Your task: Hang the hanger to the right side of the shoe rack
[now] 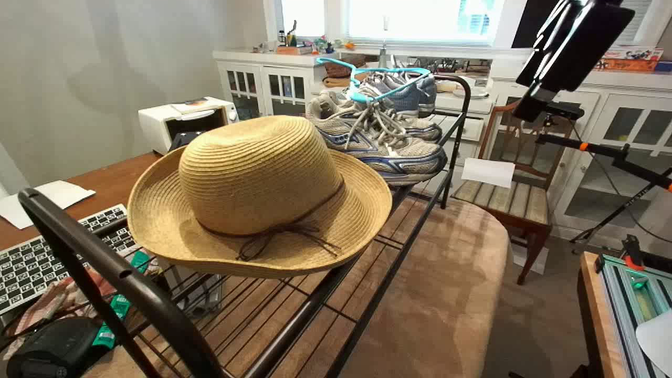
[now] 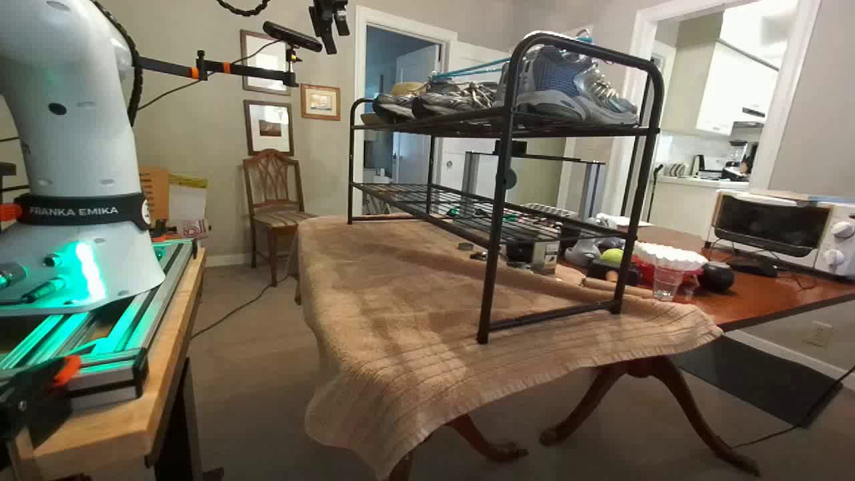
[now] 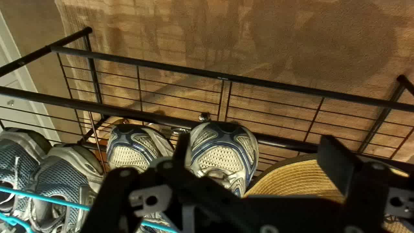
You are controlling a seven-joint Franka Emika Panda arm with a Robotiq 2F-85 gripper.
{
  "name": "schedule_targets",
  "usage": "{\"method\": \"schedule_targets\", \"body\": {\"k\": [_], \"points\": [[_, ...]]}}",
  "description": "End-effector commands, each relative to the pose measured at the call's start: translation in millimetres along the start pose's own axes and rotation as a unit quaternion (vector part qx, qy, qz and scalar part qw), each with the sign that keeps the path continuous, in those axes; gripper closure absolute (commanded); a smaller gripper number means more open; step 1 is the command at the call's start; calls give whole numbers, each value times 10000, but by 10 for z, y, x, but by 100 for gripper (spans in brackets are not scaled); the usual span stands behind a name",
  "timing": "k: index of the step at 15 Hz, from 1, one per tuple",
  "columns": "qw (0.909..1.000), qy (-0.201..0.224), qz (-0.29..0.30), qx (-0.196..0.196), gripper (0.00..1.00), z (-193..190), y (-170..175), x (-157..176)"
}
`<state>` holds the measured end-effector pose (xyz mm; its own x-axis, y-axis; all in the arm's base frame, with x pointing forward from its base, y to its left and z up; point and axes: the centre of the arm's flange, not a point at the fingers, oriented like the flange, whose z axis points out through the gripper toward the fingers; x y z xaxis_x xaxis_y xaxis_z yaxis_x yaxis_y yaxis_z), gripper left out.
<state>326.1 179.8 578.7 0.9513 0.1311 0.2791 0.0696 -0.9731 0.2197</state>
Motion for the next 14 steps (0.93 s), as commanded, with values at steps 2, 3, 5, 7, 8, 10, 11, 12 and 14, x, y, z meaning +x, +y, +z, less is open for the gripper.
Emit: {"method": "schedule_targets", "body": {"k": [2,3,5,7,8,10,11,12,14], "points": [[10000,0,0,0,0,0,0,0],[10000,0,0,0,0,0,0,0],[10000,0,0,0,0,0,0,0],[9996,-116,208,-136,0,0,-12,64],[9984,-99,501,-221,0,9,-8,124],[9928,-66,1147,-337,0,12,49,351],[9892,-46,1425,-355,0,25,114,524],[9847,-44,1699,-382,0,36,183,668],[9736,-76,2232,-463,0,70,357,937]]}}
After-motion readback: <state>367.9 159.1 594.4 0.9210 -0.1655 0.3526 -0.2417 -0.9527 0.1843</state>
